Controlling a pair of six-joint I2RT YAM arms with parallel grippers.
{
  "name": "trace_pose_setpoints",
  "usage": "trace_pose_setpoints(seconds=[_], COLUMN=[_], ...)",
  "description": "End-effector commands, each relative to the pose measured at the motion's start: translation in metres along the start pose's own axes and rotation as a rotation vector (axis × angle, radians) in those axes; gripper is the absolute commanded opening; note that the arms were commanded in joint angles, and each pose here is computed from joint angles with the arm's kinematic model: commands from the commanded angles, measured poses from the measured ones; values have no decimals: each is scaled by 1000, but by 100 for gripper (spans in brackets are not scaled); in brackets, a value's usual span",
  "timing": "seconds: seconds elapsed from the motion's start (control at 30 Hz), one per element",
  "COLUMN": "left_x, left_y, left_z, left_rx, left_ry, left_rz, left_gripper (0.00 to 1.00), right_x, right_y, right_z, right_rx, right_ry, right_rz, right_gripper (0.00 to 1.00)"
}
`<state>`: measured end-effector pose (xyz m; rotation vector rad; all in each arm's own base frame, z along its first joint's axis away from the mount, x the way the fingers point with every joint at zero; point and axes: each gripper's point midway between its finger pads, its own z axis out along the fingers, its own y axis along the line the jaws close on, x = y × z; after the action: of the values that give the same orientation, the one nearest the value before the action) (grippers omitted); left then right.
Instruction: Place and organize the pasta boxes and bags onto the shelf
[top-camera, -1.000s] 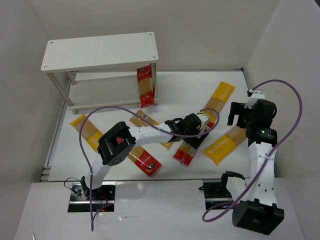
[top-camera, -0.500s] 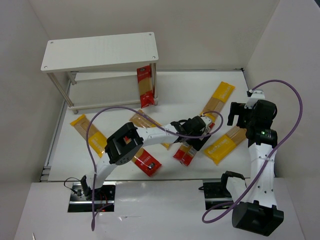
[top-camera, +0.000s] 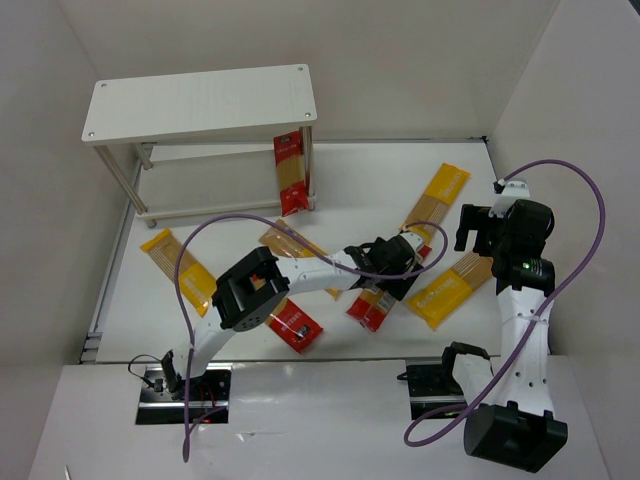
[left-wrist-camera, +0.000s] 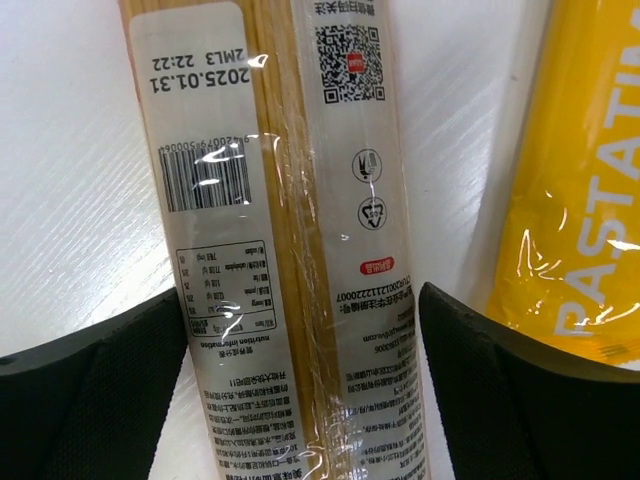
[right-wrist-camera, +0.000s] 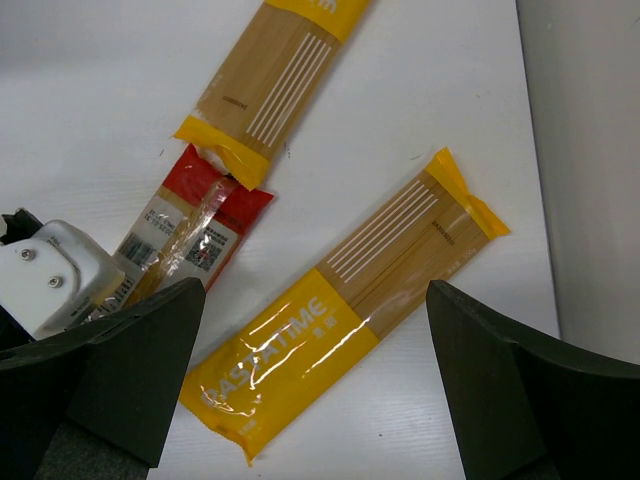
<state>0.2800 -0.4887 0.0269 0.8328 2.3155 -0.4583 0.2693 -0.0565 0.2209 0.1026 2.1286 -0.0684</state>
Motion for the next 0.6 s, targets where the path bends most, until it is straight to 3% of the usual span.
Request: trace_pose_setpoints(seconds=[0.0,0.07,0.13,0.23,0.4,0.43,0.57], left_x=[77,83,94,104,108,83,47], left_y=[12,16,20,14,30,34,67], left_z=[13,12,12,8,-5,-21,-49], left_rx=[-74,-89,-100,-45,-8,59,84], left_ry=[197,212,235,272,291,231,150], left_rz=[-12,-7,-14,9,38,5,-38], left_gripper=[95,86,70,0,0,0,0], right_x=[-14,-14,-14,-14,-16,-16,-17], right_y=[-2,-2,-2,-2,-1,-1,-2], right_z=[-2,-2,-2,-2,-4,-4,-6], right_rx=[3,3,3,3,4,4,5], right_ry=[-68,-68,-68,-68,-77,-77,-86], right_rz=[-13,-13,-13,-13,-14,-14,-25], right_gripper=[100,100,100,100,100,100,100])
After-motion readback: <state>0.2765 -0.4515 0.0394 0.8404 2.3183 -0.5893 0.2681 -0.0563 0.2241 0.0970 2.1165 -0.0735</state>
